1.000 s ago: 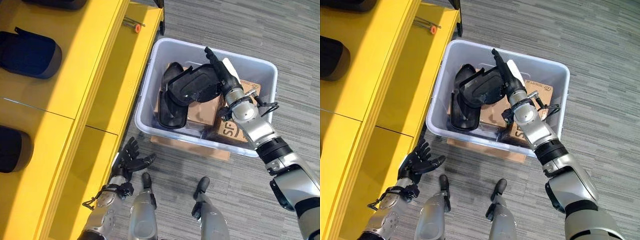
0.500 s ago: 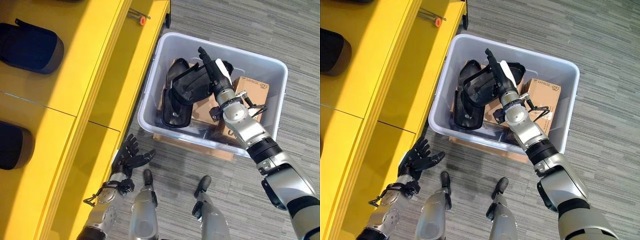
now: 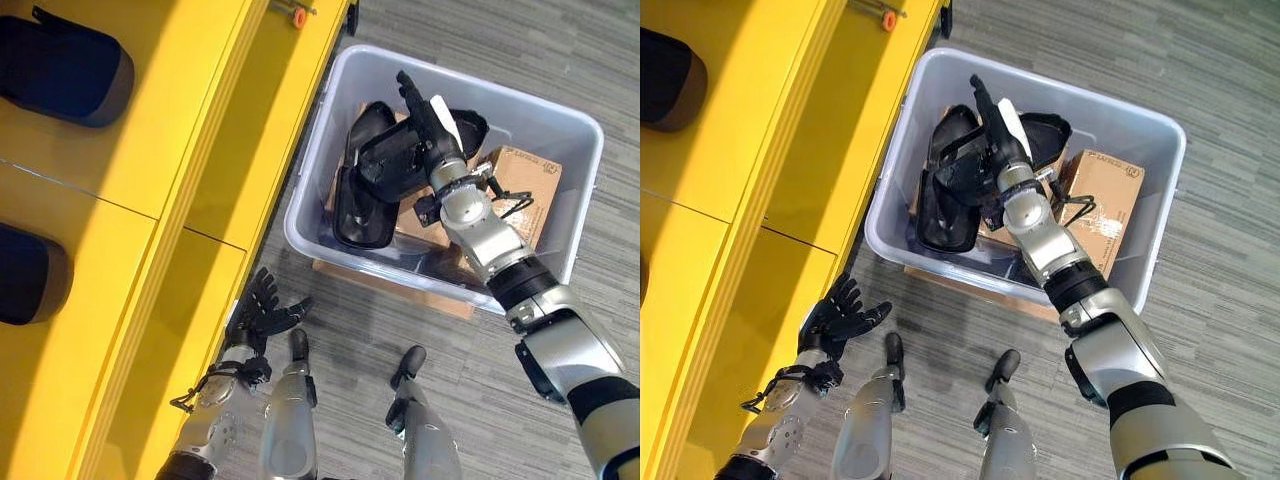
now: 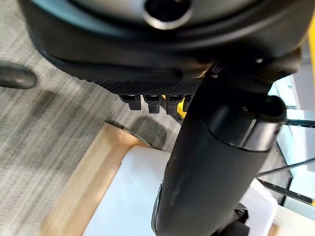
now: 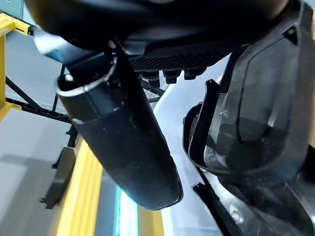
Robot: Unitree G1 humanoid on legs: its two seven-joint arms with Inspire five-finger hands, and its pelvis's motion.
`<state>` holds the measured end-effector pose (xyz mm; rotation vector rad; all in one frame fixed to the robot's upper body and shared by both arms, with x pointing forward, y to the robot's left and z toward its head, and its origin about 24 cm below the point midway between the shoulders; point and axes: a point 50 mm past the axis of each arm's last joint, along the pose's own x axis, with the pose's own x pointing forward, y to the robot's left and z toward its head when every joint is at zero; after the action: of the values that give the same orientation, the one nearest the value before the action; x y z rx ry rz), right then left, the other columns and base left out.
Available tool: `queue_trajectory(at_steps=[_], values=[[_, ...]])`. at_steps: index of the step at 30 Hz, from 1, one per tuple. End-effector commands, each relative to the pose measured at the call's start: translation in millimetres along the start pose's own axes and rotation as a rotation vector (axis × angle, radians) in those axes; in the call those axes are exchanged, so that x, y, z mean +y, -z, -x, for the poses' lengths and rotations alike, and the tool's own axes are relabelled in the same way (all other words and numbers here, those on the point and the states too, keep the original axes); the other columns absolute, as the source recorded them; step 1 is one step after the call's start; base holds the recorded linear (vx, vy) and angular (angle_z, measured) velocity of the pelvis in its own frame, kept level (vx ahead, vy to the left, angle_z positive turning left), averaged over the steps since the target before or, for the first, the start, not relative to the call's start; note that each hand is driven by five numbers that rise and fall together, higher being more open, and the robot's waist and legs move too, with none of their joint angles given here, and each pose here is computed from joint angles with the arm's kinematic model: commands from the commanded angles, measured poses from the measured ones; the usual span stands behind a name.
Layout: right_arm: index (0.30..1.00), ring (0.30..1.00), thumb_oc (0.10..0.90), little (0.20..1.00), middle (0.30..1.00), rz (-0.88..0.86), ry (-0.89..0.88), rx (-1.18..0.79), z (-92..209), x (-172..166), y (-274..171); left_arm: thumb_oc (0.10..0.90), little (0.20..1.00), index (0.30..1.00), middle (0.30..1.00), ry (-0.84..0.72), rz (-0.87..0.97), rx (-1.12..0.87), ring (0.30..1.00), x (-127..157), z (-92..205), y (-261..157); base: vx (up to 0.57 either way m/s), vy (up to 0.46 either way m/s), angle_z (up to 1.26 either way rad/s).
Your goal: Move parts from the plastic box to the shelf.
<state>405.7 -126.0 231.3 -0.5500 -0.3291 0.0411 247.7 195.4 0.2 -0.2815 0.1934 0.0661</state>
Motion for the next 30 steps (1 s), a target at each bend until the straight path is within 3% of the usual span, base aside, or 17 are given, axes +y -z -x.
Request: queue_trajectory(at_steps=[1, 17, 30], values=[[1.000, 1.000, 0.900, 1.000, 1.000, 0.069, 0.109, -0.269, -18, -28, -78, 0.900, 1.000, 1.000, 1.000, 0.091, -0.004, -0.151, 1.000, -13, 2, -30, 0.01, 0.015, 0.07], [1.000, 1.000, 0.900, 1.000, 1.000, 0.170, 0.127, -0.302, -24, -26, -96, 0.900, 1.000, 1.000, 1.000, 0.107, 0.015, -0.192, 1.000, -26, -5, -38, 0.01, 0.012, 0.09], [1.000, 1.000, 0.900, 1.000, 1.000, 0.218, 0.139, -0.206, -28, -28, -71, 0.900, 1.000, 1.000, 1.000, 0.105, 0.027, -0.225, 1.000, -34, -10, -45, 0.01, 0.002, -0.05]])
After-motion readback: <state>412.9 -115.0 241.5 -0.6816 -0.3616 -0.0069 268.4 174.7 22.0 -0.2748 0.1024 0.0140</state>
